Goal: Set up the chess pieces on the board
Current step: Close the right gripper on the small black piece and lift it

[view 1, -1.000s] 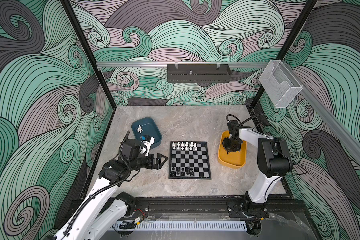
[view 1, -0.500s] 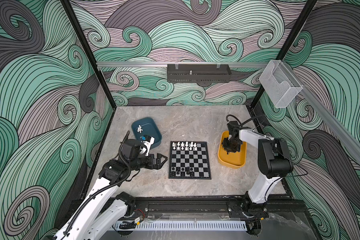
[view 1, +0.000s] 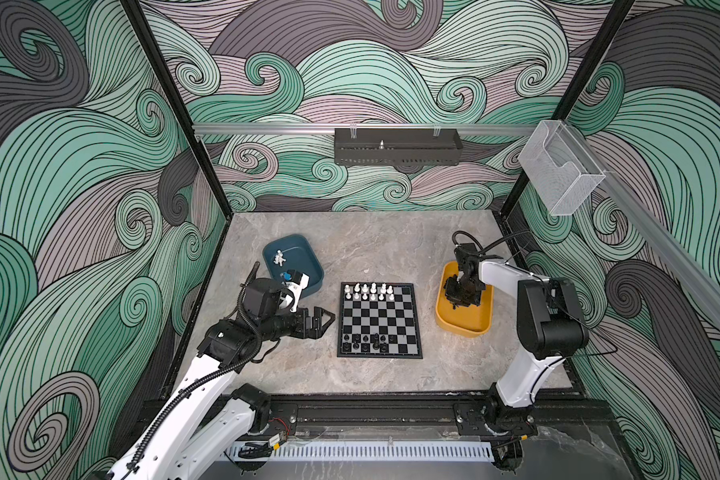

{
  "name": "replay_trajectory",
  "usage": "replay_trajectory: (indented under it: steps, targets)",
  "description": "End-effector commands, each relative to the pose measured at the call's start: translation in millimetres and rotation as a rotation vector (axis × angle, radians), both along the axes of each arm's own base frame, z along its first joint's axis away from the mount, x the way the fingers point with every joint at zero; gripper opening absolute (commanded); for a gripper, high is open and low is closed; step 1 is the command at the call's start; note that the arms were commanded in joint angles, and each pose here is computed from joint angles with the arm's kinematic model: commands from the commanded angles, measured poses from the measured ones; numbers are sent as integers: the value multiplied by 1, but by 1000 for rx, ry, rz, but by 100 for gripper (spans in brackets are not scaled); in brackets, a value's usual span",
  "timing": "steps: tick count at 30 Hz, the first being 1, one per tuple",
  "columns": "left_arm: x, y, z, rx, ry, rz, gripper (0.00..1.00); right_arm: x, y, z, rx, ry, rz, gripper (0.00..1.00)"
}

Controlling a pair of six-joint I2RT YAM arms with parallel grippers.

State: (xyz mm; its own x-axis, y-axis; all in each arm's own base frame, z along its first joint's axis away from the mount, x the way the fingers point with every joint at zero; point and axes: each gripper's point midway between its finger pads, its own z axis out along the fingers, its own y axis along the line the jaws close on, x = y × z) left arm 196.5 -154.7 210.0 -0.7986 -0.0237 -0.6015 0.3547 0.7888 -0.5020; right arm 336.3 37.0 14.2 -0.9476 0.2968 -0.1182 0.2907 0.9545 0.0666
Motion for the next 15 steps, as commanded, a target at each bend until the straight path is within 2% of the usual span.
replay_trajectory:
  steps: [1,8,12,15]
  targets:
    - [4,1,2,-4,-6,13,99,-19,5,-1,34,53,-15,16]
    - [6,-7,-1,-30,10,-13,99,-2,8,37,144,-56,-93,14]
    - [18,-24,19,-168,5,-1,96,10,8,75,310,-154,-206,13]
    - [33,-41,41,-273,-83,-14,92,15,15,105,457,-227,-274,13]
